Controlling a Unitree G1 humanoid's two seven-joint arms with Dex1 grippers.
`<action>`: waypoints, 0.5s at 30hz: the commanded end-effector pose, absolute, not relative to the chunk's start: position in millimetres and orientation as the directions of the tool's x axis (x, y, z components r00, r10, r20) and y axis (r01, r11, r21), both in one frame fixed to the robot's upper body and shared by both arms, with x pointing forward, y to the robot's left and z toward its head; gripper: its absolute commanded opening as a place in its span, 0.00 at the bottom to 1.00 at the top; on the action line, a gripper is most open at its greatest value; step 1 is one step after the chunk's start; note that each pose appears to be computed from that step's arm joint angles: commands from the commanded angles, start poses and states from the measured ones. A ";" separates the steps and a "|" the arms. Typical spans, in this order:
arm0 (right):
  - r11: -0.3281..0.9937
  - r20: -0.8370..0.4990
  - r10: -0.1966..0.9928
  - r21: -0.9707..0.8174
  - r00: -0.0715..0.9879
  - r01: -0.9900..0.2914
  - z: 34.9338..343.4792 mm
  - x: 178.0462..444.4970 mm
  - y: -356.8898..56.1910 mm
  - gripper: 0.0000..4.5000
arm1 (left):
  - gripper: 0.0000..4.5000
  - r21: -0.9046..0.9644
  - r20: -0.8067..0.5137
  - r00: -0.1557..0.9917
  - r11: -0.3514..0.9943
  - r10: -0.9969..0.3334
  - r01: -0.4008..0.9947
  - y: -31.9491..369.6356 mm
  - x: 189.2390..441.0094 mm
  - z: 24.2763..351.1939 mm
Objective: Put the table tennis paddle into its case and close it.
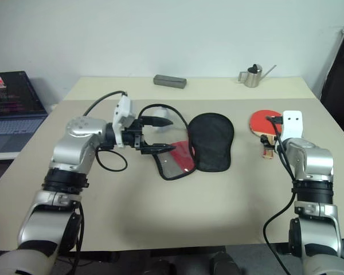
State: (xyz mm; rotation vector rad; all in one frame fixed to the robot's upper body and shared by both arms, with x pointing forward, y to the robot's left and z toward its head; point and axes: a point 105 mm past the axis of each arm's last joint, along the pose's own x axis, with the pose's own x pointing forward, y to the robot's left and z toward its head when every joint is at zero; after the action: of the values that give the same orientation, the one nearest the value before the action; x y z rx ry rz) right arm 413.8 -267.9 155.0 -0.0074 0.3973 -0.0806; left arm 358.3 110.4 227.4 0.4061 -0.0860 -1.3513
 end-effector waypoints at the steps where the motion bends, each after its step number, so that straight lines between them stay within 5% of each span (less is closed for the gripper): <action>1: 0.995 -0.342 -0.096 -0.036 0.935 0.089 163.2 425.7 -272.2 0.99 | 1.00 0.376 -0.156 0.225 0.153 -0.962 0.914 111.2 358.4 239.6; 15: 0.985 -0.389 -0.162 -0.123 0.907 0.123 122.0 442.7 -262.1 0.99 | 1.00 0.389 -0.152 0.278 0.201 -0.949 0.899 121.6 362.5 240.3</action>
State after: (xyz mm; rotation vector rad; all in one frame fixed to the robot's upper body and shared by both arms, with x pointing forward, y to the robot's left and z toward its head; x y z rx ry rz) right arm 440.1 -259.8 119.1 -0.0641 0.4290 -0.1179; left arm 361.8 114.8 226.7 0.4215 -0.0829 -1.3277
